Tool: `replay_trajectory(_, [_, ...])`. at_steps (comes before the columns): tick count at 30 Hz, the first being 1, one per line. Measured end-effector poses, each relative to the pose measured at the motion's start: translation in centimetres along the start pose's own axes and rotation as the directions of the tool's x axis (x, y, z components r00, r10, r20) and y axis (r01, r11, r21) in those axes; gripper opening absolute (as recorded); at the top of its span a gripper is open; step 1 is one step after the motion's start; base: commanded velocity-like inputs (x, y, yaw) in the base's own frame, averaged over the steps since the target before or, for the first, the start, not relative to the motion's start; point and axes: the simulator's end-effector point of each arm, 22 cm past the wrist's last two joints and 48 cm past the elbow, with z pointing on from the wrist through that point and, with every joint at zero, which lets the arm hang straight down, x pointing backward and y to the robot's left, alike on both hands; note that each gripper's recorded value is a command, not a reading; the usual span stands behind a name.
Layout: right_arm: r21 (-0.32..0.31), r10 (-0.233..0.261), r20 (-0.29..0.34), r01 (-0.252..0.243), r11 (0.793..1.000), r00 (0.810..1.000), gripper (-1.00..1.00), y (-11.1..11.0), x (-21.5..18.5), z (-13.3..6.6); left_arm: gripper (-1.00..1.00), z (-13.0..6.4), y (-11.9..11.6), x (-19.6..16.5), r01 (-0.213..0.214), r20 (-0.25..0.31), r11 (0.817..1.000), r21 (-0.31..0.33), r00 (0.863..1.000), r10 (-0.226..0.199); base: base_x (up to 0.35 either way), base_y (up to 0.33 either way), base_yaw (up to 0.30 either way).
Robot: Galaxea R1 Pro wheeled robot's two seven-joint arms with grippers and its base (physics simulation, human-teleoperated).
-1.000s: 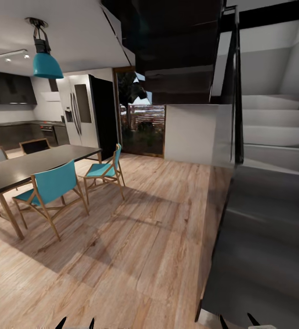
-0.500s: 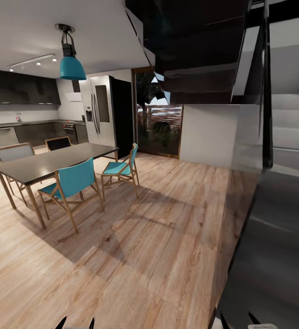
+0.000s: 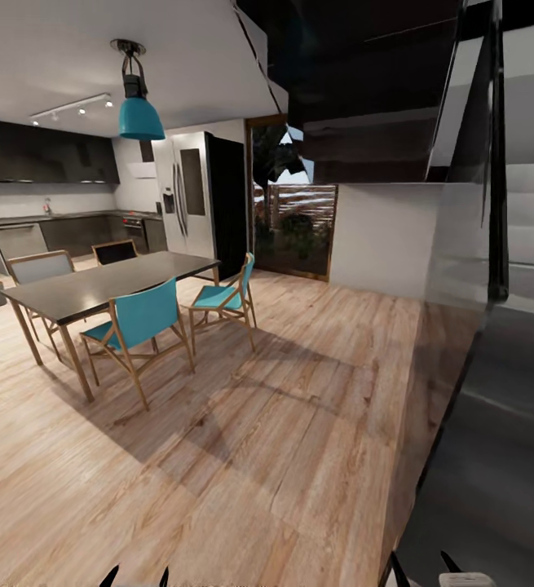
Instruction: Put the three can of soda from the living room inside the tash can in the kitchen.
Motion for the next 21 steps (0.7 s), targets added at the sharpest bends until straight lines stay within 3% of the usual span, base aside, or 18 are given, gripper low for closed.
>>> replay_trajectory(21, [-0.002, 0.003, -0.041, -0.003, 1.000, 0.999, 1.00, 0.2, 1.7, -0.2, 1.00, 0.0, -0.2, 1.0, 0.000, -0.027, 1.000, 0.004, 1.000, 0.000, 0.000, 0.000, 0.153])
